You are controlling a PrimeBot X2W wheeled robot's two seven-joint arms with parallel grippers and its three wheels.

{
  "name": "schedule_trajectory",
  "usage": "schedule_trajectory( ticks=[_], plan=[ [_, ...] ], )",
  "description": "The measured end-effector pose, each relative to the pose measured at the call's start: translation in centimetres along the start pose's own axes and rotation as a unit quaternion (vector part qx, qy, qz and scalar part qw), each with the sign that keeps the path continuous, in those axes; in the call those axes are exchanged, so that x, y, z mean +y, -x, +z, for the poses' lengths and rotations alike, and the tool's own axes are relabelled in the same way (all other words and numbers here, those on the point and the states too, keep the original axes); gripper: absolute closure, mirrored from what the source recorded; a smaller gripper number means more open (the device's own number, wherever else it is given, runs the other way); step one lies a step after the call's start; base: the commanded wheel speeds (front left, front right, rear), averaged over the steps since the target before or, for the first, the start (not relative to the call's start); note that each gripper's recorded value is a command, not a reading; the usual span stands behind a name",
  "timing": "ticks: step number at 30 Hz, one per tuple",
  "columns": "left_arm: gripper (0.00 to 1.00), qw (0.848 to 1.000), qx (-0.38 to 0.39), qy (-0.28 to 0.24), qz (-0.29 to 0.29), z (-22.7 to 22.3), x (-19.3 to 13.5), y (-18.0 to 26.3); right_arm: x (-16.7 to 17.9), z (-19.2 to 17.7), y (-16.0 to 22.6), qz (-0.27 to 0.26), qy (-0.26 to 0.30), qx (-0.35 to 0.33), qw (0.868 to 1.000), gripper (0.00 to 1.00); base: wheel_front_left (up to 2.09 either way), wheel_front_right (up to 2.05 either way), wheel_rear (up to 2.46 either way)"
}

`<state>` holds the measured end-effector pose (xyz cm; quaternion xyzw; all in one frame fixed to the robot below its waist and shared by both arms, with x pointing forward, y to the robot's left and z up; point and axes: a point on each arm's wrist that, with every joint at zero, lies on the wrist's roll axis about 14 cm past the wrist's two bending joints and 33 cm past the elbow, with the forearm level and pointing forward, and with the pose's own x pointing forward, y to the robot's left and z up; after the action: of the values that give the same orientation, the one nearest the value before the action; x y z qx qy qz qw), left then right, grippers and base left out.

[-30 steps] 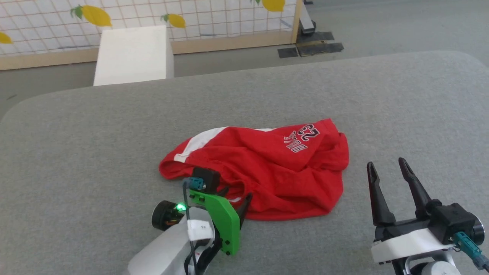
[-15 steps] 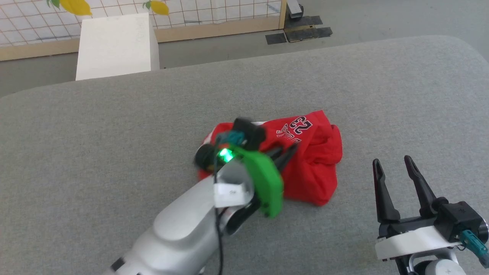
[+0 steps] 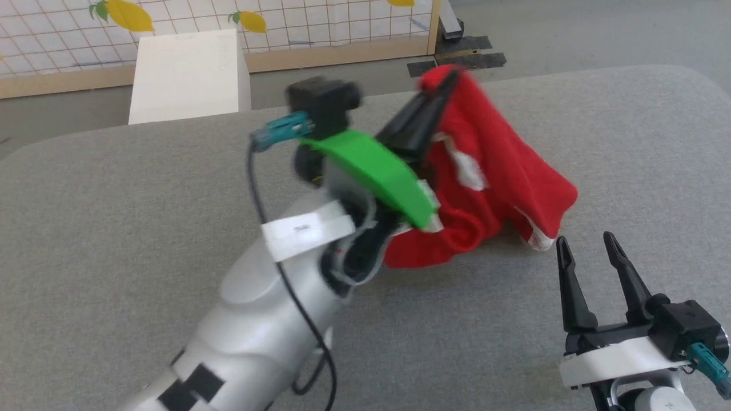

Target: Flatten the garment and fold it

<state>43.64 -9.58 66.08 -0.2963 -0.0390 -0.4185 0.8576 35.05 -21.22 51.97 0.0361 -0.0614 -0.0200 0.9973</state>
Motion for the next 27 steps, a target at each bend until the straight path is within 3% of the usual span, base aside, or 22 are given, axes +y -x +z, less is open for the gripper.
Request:
schedule_trajectory(
  ticks=[3, 7, 10, 12, 13, 14, 15, 23, 27],
  plan=[
    [1.00, 0.992, 0.031, -0.015, 0.121, -1.6, 7.1, 3.6, 0.3, -0.1, -0.2, 0.006, -0.001, 0.000, 1.000, 0.00, 0.00, 0.00, 0.00],
    [1.00, 0.944, 0.126, -0.039, 0.304, -5.6, 16.9, 13.2, 0.9, -0.2, -0.6, 0.015, -0.003, 0.001, 1.000, 0.00, 0.00, 0.00, 0.00],
    [1.00, 0.903, 0.179, -0.037, 0.389, -7.7, 20.6, 19.7, 1.5, -0.2, -0.9, 0.023, -0.004, 0.001, 1.000, 0.00, 0.00, 0.00, 0.00],
    [1.00, 0.888, 0.193, -0.025, 0.417, -8.5, 21.4, 22.4, 1.8, -0.4, -1.0, 0.028, -0.003, 0.002, 1.000, 0.00, 0.00, 0.00, 0.00],
    [0.80, 0.886, 0.197, -0.021, 0.420, -8.8, 21.5, 23.0, 2.0, -0.4, -1.1, 0.031, -0.002, 0.002, 1.000, 0.00, 0.00, 0.00, 0.00],
    [0.20, 0.884, 0.201, -0.017, 0.422, -9.0, 21.5, 23.6, 2.1, -0.4, -1.2, 0.034, -0.002, 0.003, 0.999, 0.00, 0.00, 0.00, 0.00],
    [0.00, 0.884, 0.197, -0.016, 0.424, -9.0, 21.5, 24.0, 2.3, -0.5, -1.3, 0.037, -0.002, 0.003, 0.999, 0.00, 0.00, 0.00, 0.00],
    [0.00, 0.905, 0.077, -0.018, 0.418, -5.7, 20.7, 24.4, 3.3, -0.4, -1.3, 0.053, 0.008, 0.003, 0.999, 0.00, 0.00, 0.00, 0.00],
    [0.00, 0.909, 0.016, -0.059, 0.413, -2.3, 19.8, 24.2, 3.9, -1.6, -1.3, 0.065, 0.019, 0.031, 0.997, 0.00, 0.00, 0.00, 0.00]
  ],
)
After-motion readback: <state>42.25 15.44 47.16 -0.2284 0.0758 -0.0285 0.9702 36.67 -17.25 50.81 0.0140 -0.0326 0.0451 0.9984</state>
